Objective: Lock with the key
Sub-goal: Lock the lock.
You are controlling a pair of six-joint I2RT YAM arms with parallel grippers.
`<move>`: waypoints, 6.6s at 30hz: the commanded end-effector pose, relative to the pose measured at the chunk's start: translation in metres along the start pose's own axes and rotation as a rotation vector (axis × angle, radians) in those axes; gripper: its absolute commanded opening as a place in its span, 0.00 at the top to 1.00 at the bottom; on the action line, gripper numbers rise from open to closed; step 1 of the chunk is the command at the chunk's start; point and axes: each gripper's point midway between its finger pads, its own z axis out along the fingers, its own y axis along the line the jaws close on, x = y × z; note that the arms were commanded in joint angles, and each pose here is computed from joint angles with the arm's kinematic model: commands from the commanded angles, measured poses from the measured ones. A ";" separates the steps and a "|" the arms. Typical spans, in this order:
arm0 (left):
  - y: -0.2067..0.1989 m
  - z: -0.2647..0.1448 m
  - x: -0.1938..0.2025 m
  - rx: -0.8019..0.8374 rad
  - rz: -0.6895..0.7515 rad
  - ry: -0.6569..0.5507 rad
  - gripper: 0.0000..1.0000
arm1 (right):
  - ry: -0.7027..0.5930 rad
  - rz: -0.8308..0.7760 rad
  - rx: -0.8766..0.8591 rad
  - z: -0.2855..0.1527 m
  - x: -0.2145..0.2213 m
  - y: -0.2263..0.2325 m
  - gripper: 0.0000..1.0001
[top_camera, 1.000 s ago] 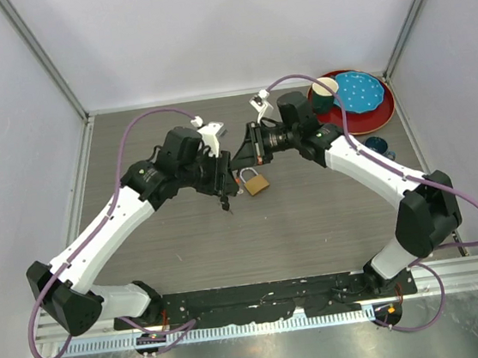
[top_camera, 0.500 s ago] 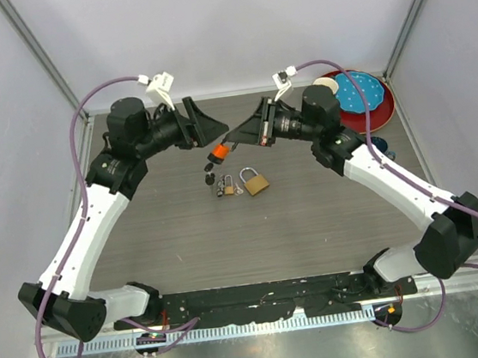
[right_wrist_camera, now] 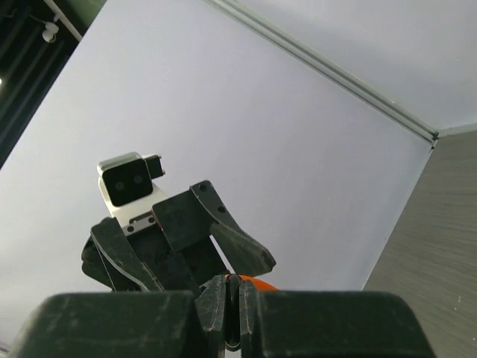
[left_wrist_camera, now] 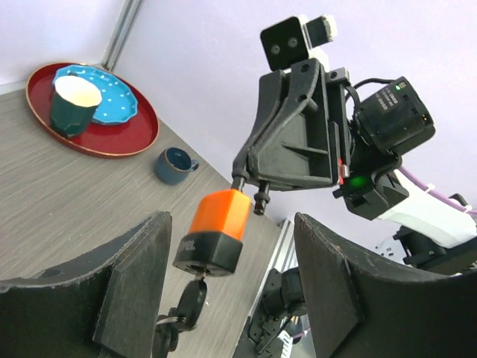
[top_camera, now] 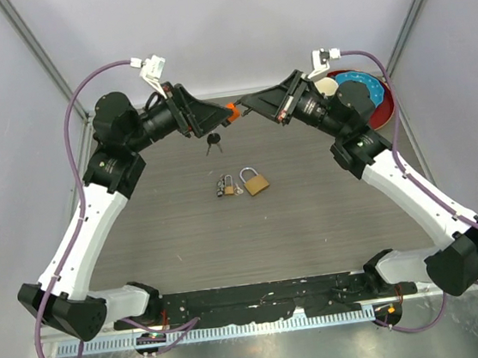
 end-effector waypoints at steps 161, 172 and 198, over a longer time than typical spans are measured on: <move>-0.030 0.008 0.006 0.278 -0.185 0.067 1.00 | 0.212 -0.208 -0.136 0.033 0.006 0.028 0.62; -0.022 0.005 0.015 0.223 -0.183 0.092 0.69 | 0.249 -0.255 -0.114 0.039 0.009 0.023 0.99; 0.024 -0.028 0.068 0.193 -0.281 0.170 0.28 | 0.327 -0.290 -0.060 0.025 -0.003 0.007 0.98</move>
